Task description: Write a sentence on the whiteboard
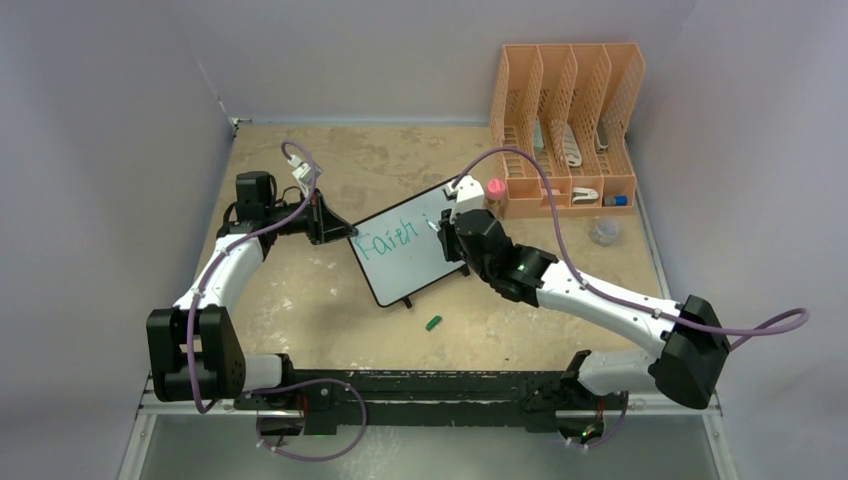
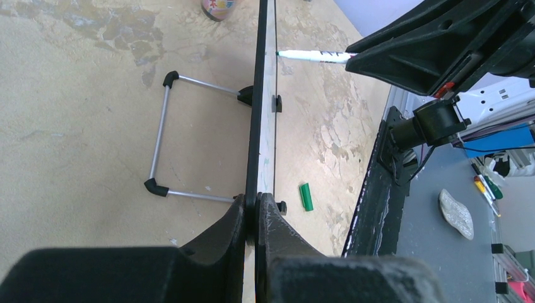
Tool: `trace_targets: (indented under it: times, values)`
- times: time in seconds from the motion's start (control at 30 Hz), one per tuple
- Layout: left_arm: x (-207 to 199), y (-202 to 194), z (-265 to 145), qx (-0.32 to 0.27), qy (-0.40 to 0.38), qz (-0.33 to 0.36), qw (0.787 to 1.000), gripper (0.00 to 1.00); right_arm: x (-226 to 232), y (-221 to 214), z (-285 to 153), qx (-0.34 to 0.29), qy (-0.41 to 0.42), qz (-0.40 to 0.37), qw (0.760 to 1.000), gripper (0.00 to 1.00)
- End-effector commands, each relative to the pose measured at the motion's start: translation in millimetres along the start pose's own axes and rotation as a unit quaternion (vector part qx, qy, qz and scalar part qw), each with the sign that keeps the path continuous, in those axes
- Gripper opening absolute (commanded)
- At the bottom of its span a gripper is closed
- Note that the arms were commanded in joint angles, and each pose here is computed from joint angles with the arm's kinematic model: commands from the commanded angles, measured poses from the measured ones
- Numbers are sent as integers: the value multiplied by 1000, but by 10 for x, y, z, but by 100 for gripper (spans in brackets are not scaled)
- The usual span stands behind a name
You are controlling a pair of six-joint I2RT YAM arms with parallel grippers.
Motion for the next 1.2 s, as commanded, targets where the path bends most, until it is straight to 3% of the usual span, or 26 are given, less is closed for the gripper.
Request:
trace_targets:
  times: [0.0,1.17]
  values:
    - [97,66,-38,-7,28,37,999,0,97,389,-67,-52,13,22,998,0]
    - [93,69,-36,-7,26,37,999,0,36,402,58,-59,-22,23,998,0]
Point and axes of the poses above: each gripper's point midway between its finger pads, its own z axis out along the fingers, its own x axis along the line the jaws close on, y = z × x, the point moved 2 cm from there along -z, back along the fingers, and after that the axes turned 1 degree about z, right-handed, at the moved point
